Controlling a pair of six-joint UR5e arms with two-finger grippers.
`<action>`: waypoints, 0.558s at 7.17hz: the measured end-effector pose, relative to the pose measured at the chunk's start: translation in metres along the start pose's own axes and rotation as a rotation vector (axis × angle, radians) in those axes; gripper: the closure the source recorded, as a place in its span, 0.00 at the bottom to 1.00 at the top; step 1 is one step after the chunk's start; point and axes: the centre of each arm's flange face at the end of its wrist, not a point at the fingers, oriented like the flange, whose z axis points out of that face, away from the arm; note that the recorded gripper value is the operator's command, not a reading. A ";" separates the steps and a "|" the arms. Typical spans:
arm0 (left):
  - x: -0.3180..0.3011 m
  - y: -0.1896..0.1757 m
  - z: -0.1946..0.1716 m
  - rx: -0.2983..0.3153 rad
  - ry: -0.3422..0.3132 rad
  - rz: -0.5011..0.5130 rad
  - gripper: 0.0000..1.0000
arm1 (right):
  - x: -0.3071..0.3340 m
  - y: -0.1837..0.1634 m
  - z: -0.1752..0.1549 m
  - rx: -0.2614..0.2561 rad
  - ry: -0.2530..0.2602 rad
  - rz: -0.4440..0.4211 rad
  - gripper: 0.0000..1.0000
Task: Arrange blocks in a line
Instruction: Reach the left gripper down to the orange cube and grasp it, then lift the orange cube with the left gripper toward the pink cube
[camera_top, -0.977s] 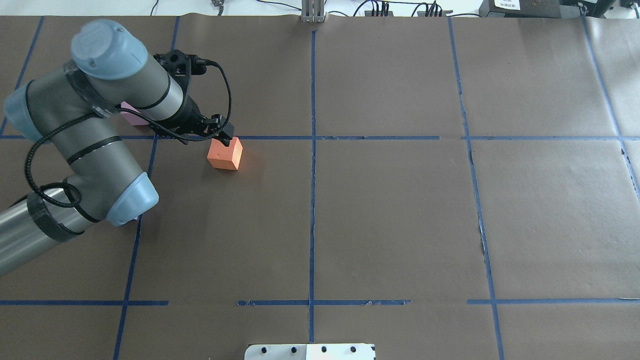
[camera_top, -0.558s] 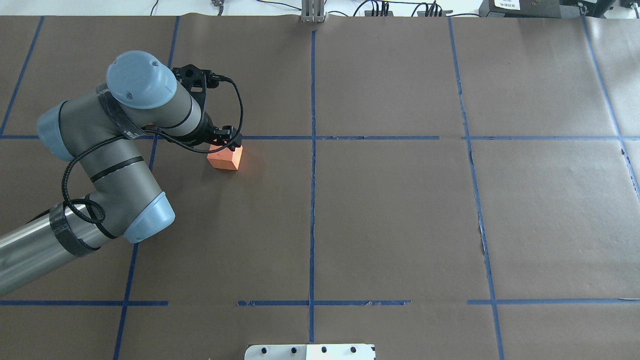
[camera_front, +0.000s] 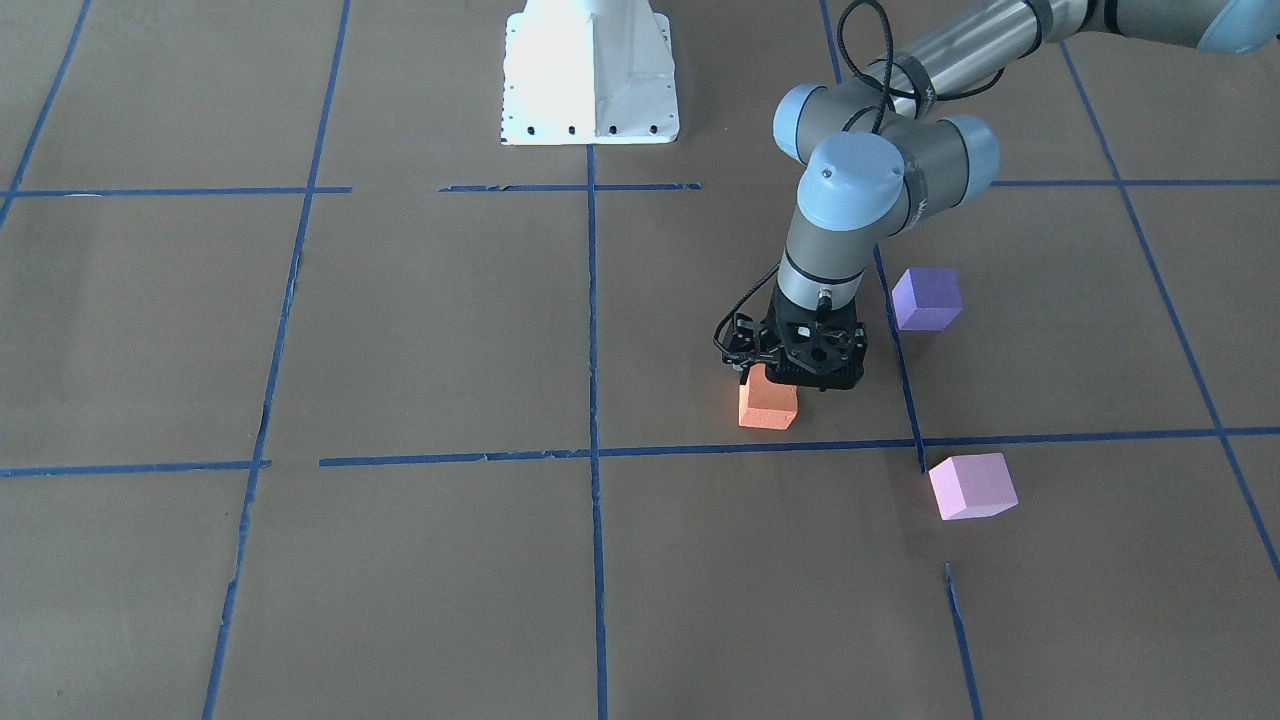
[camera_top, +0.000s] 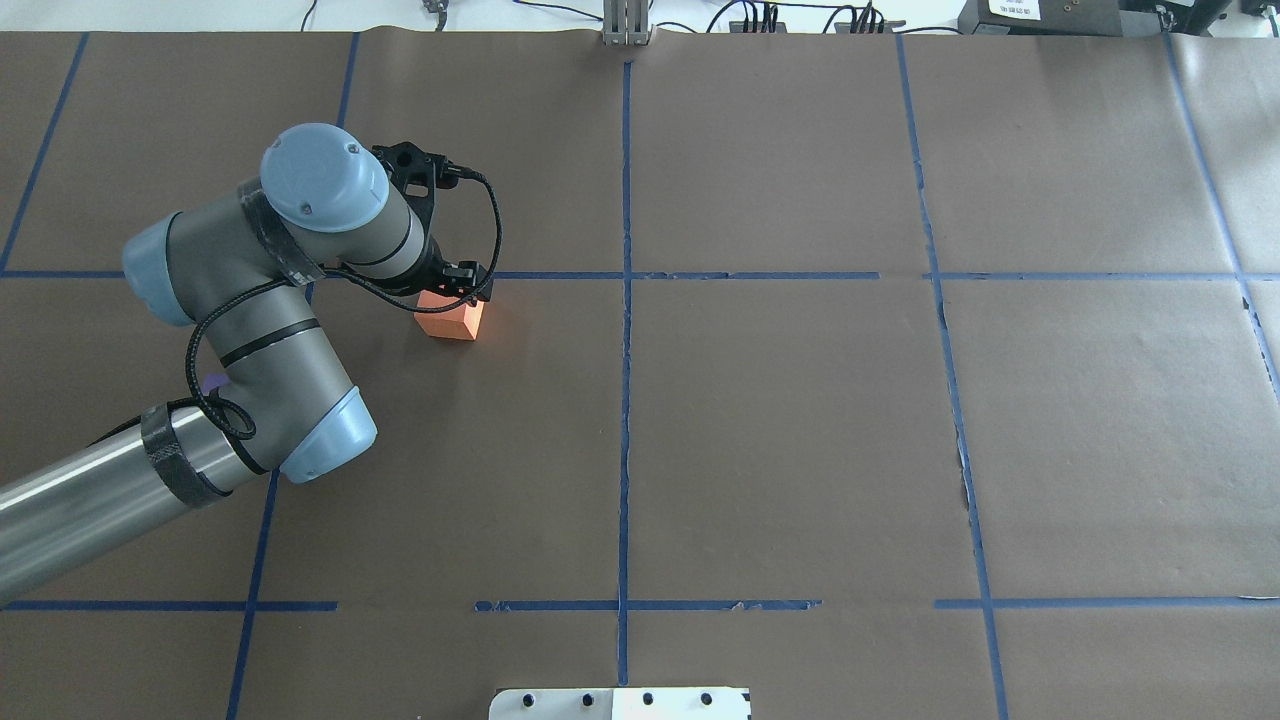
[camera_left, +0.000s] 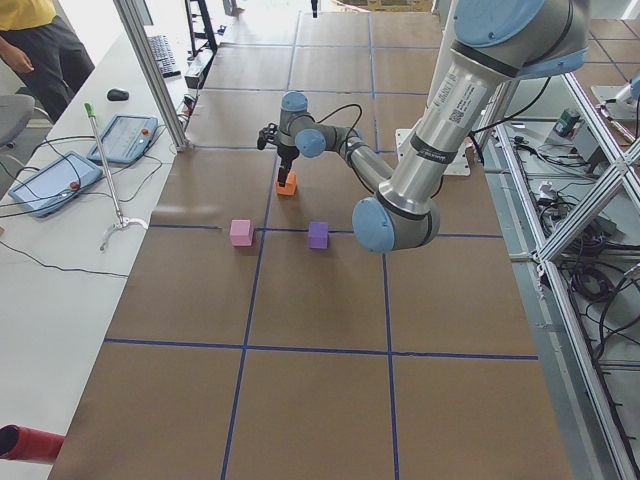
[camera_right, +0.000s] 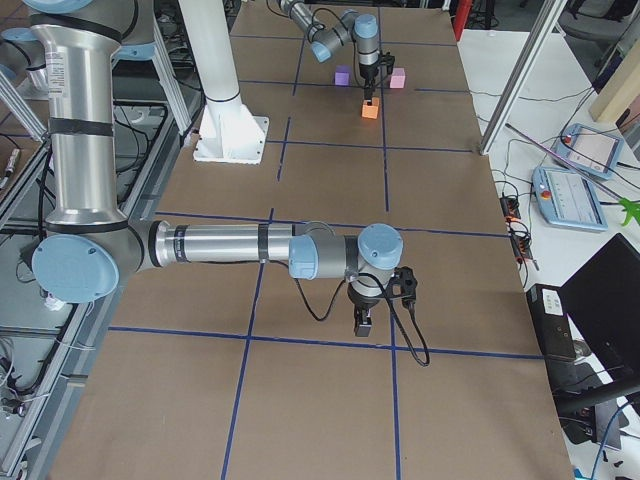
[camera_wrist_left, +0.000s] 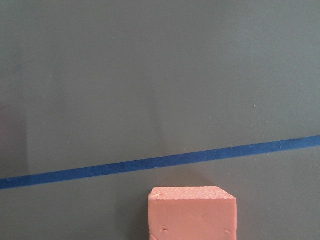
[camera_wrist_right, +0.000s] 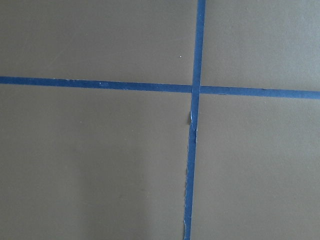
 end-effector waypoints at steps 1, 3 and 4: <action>0.002 0.001 0.007 -0.004 0.000 0.004 0.00 | 0.000 0.000 0.000 0.000 0.000 0.000 0.00; 0.011 0.003 0.022 -0.008 0.011 0.015 0.01 | 0.000 0.000 0.000 0.000 0.000 0.000 0.00; 0.013 0.005 0.027 -0.012 0.012 0.018 0.09 | 0.000 0.000 0.000 0.000 0.000 -0.001 0.00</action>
